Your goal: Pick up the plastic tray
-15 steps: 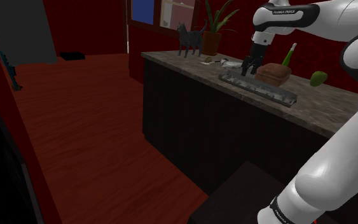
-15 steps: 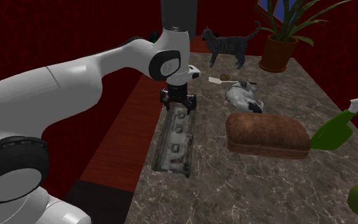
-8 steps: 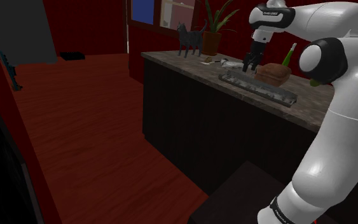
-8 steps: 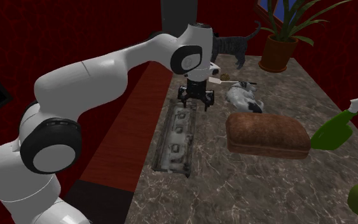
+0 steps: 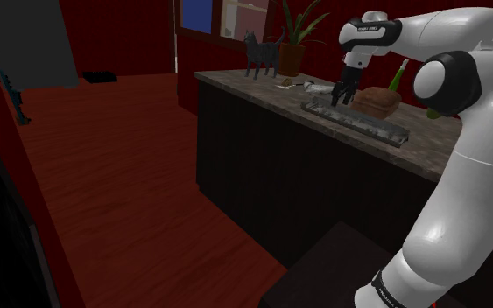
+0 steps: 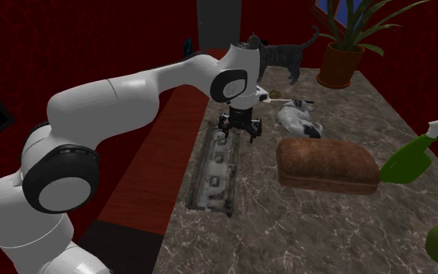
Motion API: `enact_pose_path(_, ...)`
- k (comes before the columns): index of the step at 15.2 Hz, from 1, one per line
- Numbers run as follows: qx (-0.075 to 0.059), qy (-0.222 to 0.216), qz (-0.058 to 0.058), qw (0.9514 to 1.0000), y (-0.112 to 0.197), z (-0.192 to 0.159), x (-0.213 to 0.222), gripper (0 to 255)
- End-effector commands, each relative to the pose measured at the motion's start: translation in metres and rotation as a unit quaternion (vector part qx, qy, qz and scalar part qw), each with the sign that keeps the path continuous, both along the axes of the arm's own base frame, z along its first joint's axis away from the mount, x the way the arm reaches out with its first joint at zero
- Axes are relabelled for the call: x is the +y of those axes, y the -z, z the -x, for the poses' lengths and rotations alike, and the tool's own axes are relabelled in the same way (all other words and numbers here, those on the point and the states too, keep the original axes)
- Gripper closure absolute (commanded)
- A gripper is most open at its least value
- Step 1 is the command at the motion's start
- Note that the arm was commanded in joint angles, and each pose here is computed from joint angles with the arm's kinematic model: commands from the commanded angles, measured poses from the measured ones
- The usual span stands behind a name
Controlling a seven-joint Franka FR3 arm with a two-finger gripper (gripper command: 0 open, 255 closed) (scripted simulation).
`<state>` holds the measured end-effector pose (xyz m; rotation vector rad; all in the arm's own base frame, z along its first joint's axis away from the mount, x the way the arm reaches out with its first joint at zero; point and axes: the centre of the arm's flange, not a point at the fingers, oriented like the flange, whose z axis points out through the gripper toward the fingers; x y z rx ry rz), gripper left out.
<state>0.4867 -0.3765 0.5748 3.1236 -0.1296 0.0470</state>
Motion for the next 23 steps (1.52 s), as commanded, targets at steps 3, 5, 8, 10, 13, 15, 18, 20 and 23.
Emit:
enact_pose_path(3,0.0,0.0,0.0,1.0,0.002,0.0,0.0,255)
enact_pose_path(5,0.0,0.0,0.0,1.0,0.002,0.0,0.0,255)
enact_pose_path(8,0.0,0.0,0.0,1.0,0.002,0.0,0.0,255)
enact_pose_path(10,0.0,0.0,0.0,1.0,0.002,0.0,0.0,255)
enact_pose_path(13,0.0,0.0,0.0,1.0,-0.014,0.0,0.0,255)
enact_pose_path(15,0.0,0.0,0.0,1.0,-0.025,0.0,0.0,255)
enact_pose_path(18,0.0,0.0,0.0,1.0,-0.041,0.0,0.0,255)
enact_pose_path(20,0.0,0.0,0.0,1.0,-0.051,0.0,0.0,255)
enact_pose_path(23,0.0,0.0,0.0,1.0,-0.067,0.0,0.0,255)
